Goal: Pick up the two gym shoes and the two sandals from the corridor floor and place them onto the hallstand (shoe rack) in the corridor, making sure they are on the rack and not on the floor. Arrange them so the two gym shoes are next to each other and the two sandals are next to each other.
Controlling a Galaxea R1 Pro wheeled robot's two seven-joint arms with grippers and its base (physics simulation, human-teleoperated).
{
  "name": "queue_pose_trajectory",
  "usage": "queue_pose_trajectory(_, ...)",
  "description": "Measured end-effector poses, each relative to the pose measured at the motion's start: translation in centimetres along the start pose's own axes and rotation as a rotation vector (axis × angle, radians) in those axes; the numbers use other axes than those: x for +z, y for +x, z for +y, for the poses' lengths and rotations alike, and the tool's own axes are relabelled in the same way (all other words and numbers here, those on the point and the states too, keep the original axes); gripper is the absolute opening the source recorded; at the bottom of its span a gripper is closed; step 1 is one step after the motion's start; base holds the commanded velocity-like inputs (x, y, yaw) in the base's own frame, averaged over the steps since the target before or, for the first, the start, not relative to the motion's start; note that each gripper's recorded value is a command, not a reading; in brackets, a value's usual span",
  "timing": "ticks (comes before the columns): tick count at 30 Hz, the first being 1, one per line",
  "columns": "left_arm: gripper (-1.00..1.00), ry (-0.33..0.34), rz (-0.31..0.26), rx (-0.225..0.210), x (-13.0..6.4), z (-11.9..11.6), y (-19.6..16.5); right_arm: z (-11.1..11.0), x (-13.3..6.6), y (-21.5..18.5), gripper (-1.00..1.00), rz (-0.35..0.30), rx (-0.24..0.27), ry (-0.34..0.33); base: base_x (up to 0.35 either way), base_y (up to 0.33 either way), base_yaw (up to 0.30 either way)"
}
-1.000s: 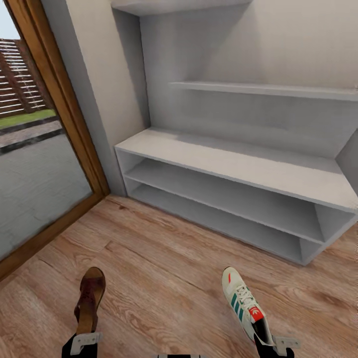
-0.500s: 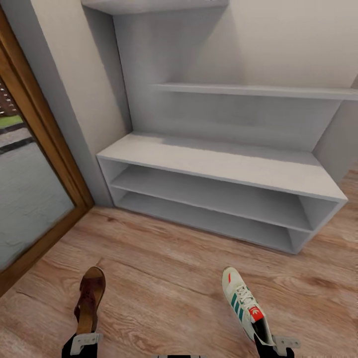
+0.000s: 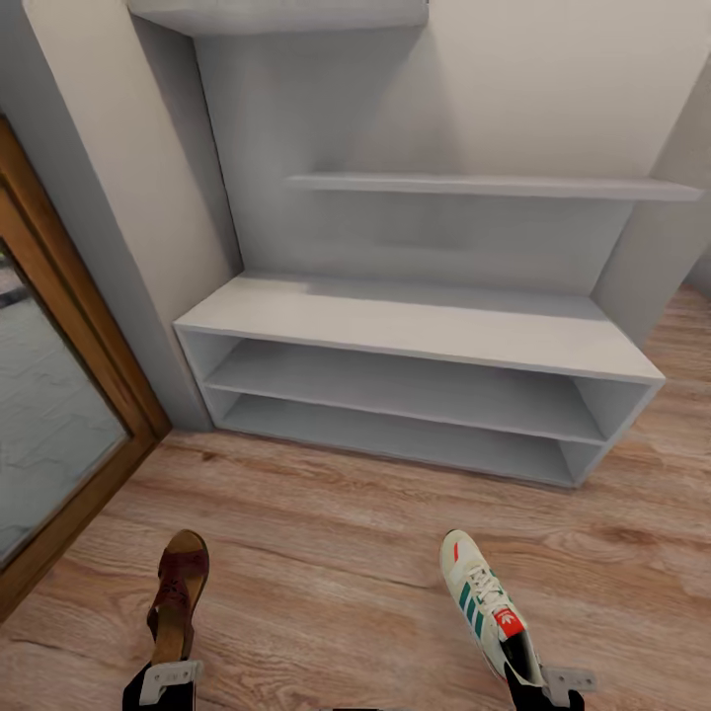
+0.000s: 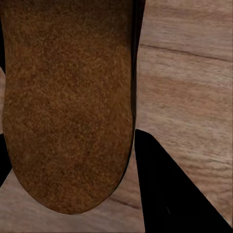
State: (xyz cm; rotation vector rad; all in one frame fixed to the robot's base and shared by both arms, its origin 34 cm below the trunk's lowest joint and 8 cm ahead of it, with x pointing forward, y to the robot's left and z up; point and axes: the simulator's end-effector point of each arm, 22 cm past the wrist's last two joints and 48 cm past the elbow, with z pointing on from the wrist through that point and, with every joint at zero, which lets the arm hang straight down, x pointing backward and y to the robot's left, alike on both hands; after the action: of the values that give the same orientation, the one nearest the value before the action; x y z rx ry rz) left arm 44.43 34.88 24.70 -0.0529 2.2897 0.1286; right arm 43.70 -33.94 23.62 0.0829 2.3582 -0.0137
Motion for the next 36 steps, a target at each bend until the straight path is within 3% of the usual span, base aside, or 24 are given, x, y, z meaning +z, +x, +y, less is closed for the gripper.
queue_pose_trajectory(14,-1.0,0.002,-0.006,0.001,0.0,-0.1,-0.3,-0.4,0.0,-0.4,-1.0,-0.006,-0.005,0.002,0.079,0.287,-0.006)
queue_pose_trajectory(24,-1.0,-0.001,-0.005,-0.003,0.0,0.0,-0.3,-0.1,0.0,-0.4,-1.0,-0.007,-0.002,0.0,0.066,0.026,-0.025)
queue_pose_trajectory(36,-1.0,0.001,0.005,0.001,0.0,-0.1,0.0,-1.5,-0.1,-0.6,-1.0,-0.011,-0.009,0.019,0.0,0.0,-0.273)
